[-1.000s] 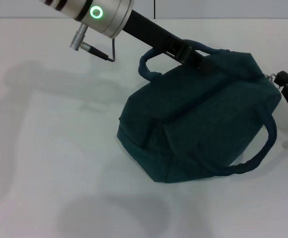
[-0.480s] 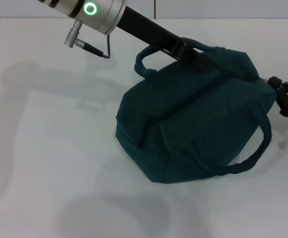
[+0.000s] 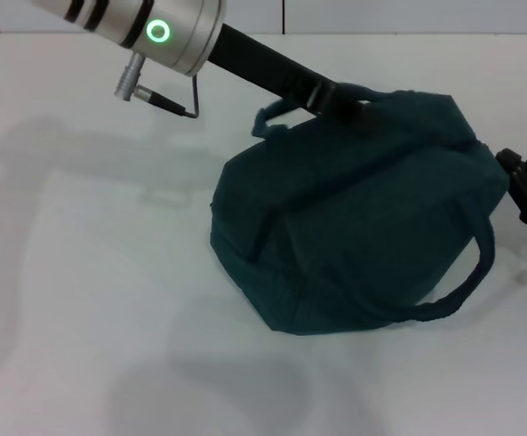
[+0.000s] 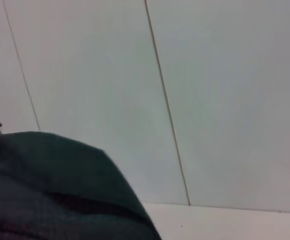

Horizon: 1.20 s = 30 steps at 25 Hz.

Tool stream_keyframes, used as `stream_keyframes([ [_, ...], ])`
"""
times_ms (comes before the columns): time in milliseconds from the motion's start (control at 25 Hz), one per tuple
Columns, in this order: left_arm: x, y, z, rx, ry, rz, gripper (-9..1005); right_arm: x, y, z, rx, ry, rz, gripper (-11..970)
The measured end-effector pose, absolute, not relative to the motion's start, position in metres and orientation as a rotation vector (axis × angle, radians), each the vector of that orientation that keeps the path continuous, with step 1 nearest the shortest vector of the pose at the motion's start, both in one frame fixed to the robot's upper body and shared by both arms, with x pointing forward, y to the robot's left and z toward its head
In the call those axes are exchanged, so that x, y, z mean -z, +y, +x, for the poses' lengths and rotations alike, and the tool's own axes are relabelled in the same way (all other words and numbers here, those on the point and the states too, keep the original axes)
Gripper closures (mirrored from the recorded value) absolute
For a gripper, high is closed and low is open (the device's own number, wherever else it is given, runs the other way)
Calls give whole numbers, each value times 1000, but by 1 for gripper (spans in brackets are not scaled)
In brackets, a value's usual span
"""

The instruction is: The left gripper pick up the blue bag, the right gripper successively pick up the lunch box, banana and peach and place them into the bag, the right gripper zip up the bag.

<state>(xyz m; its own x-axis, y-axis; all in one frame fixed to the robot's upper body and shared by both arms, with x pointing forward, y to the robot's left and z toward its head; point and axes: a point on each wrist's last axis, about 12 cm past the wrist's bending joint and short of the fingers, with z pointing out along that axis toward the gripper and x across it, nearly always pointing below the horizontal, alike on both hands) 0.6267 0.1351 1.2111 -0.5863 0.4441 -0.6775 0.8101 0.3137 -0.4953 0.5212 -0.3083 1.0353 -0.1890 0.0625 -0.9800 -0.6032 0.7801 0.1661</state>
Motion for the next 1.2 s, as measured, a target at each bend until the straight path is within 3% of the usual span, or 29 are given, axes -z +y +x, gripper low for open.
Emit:
stream_keyframes([
  [280,-1211,151,622,1195,1959,1088,771,-1035,-327,501,-617,1621,-352,894],
  [520,-1217,183,612,1177,1683,983,572,-1045,-352,486,-566,1495,-159,636],
  [680,-1210,215,599,1145,1507,862,526,-1061,-358,478,-588,1334,-119,447],
  [920,-1184,260,565,1060,1356,770,477,-1099,-349,479,-715,1084,-285,298],
  [1200,-1157,285,522,1038,1305,772,462,-1144,-332,519,-1030,1175,-608,301],
])
